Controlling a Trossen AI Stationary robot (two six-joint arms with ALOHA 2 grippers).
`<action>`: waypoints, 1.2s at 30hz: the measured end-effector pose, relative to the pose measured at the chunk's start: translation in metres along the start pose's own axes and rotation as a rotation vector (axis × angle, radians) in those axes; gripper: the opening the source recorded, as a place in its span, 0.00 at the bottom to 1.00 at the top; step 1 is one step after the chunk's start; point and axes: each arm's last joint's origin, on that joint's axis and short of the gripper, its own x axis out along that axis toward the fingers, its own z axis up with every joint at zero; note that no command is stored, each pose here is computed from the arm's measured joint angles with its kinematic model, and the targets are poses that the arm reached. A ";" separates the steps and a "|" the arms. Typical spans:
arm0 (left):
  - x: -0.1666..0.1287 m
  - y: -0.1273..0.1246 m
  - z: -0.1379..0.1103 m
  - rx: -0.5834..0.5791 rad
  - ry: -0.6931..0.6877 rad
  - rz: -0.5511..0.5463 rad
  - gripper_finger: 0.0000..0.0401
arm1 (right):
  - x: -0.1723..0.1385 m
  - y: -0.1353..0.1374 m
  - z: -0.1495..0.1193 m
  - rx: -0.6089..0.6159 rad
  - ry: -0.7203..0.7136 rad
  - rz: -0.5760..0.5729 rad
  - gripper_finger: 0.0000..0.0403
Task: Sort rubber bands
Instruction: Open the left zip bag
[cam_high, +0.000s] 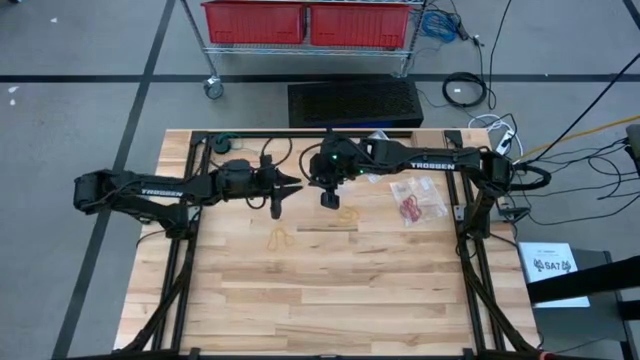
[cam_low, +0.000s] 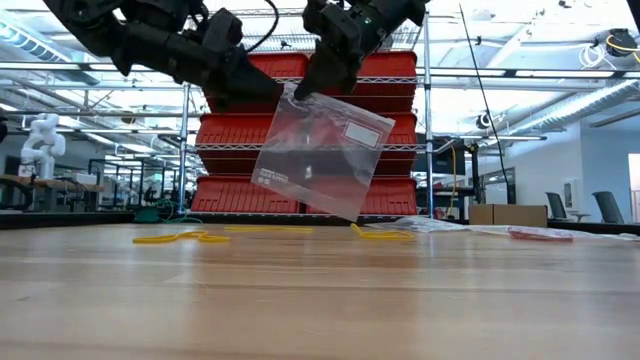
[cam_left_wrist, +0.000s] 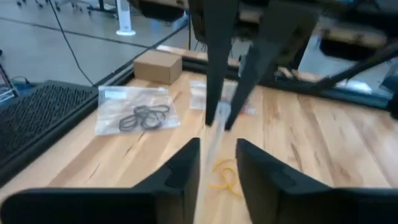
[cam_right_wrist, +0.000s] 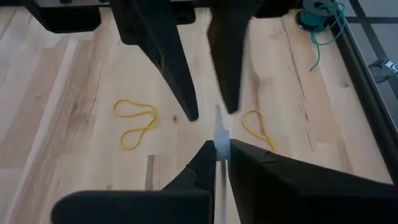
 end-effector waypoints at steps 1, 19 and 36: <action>0.001 0.000 0.001 -0.001 -0.014 0.000 0.31 | 0.000 0.000 0.000 -0.001 0.000 0.001 0.03; 0.009 0.003 0.000 0.032 -0.003 0.015 0.02 | 0.001 0.005 0.001 -0.027 -0.005 0.007 0.03; -0.005 0.003 0.013 0.041 -0.067 0.018 0.00 | -0.001 0.005 -0.006 -0.017 0.074 0.013 0.03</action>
